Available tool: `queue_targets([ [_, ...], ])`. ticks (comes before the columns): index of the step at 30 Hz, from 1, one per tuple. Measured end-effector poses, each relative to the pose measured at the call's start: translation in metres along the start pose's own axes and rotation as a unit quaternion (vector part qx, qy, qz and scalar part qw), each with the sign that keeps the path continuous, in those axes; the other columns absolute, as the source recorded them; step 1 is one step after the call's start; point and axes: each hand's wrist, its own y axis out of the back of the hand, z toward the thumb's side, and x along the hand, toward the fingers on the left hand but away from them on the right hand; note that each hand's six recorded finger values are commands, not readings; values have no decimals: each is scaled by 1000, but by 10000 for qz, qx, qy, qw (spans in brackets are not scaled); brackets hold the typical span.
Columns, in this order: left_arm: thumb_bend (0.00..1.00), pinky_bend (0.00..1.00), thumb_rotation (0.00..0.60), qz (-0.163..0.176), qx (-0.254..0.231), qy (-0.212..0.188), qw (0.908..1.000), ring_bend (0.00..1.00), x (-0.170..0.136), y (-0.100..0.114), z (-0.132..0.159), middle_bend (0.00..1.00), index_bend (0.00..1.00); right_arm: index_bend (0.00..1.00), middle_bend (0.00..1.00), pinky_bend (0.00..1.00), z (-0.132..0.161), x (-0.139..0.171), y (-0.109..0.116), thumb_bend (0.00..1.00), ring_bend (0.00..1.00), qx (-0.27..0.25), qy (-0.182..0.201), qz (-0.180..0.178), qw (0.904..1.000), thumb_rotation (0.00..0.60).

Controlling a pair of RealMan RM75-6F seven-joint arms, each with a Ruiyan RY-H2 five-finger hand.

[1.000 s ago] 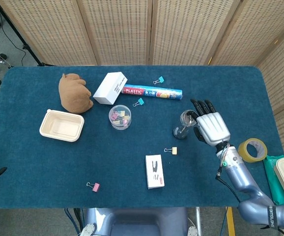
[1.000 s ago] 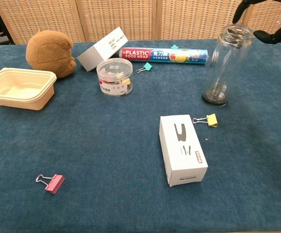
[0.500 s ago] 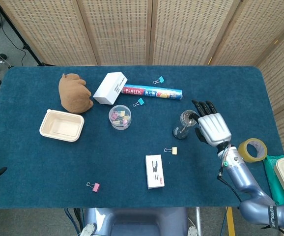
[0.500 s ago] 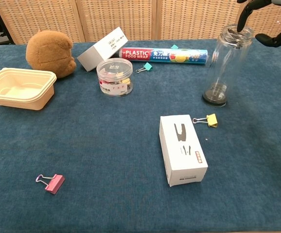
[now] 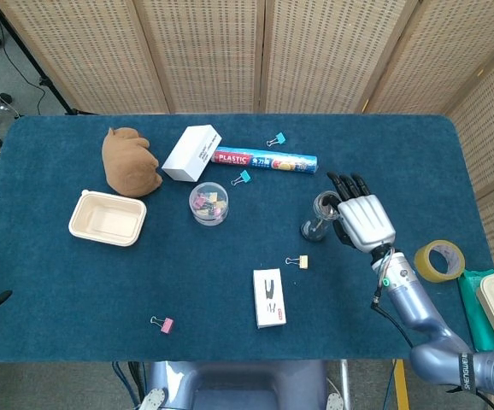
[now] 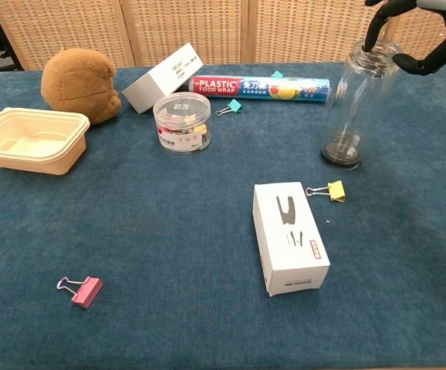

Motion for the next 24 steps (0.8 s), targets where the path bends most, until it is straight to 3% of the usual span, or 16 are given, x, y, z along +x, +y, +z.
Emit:
queue_targets([
  [24,0,0,600,20,-32,-2,10000,0,-1,2,-1,0,0,331,0,0,7,-7,-7,571,0,-122,-3,40,9999,600],
])
